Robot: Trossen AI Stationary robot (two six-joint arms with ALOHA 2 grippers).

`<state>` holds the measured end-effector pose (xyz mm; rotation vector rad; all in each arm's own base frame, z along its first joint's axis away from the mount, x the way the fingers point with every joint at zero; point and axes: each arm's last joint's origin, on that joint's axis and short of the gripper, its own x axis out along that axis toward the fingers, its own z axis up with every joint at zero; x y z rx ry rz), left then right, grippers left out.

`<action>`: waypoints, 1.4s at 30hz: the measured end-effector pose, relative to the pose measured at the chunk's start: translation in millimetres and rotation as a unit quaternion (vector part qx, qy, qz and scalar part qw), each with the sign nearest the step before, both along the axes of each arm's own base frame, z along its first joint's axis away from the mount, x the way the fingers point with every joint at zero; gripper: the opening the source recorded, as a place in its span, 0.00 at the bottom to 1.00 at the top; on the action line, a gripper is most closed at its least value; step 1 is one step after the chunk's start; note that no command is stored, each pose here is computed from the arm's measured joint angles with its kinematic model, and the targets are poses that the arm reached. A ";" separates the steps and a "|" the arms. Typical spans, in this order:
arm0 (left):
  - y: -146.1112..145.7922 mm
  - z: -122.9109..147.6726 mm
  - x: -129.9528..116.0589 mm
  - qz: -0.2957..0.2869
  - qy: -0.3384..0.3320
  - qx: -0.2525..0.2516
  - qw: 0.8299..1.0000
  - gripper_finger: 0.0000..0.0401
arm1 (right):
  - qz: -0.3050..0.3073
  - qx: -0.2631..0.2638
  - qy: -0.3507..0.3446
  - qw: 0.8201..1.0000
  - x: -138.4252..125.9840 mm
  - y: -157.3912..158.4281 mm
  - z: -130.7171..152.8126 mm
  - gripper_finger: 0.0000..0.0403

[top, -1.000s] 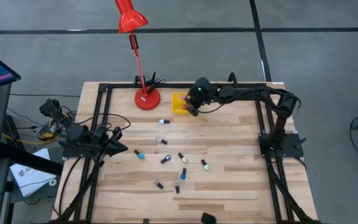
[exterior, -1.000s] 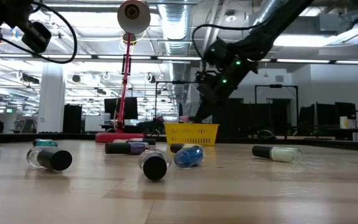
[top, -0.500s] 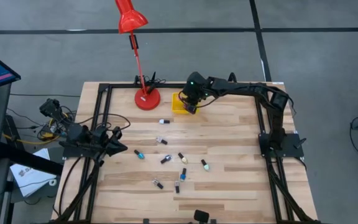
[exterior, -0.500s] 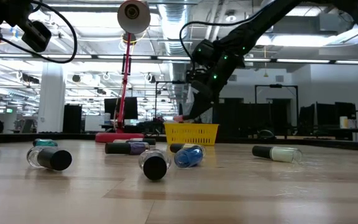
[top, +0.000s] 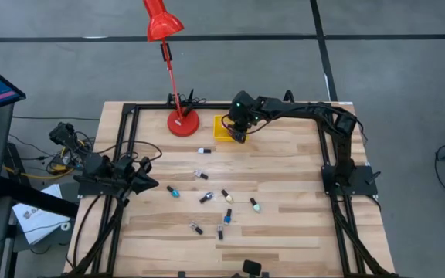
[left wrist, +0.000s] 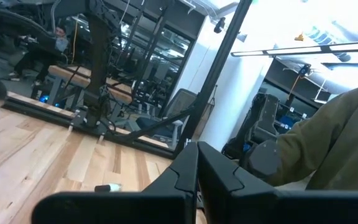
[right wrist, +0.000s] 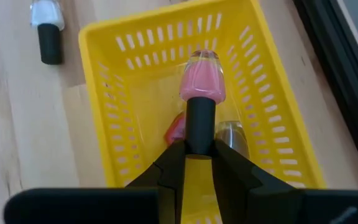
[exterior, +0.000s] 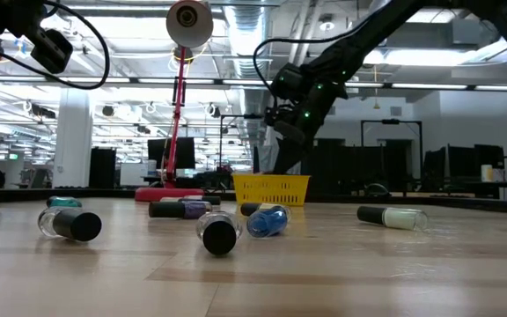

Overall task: Pick & Place Nail Polish
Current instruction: Put the pink nail polish bottle into the yellow bin, then put the top white nail polish bottle into the yellow bin

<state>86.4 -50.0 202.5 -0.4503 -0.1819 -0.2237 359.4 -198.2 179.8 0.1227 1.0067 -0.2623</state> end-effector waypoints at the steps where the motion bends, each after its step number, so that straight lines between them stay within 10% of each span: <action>1: 0.0 0.1 0.0 0.000 0.000 0.000 1.000 0.00 | 0.000 0.000 0.000 1.000 -0.3 -0.3 0.1 0.13; 28: 0.3 1.5 -0.3 0.000 -0.007 -0.005 1.000 0.00 | 0.009 0.026 0.051 0.998 2.8 1.8 -27.6 0.27; 42: 0.3 1.7 -0.3 0.000 -0.008 -0.006 1.000 0.00 | 0.061 -0.013 -0.025 0.998 36.4 0.2 65.5 0.50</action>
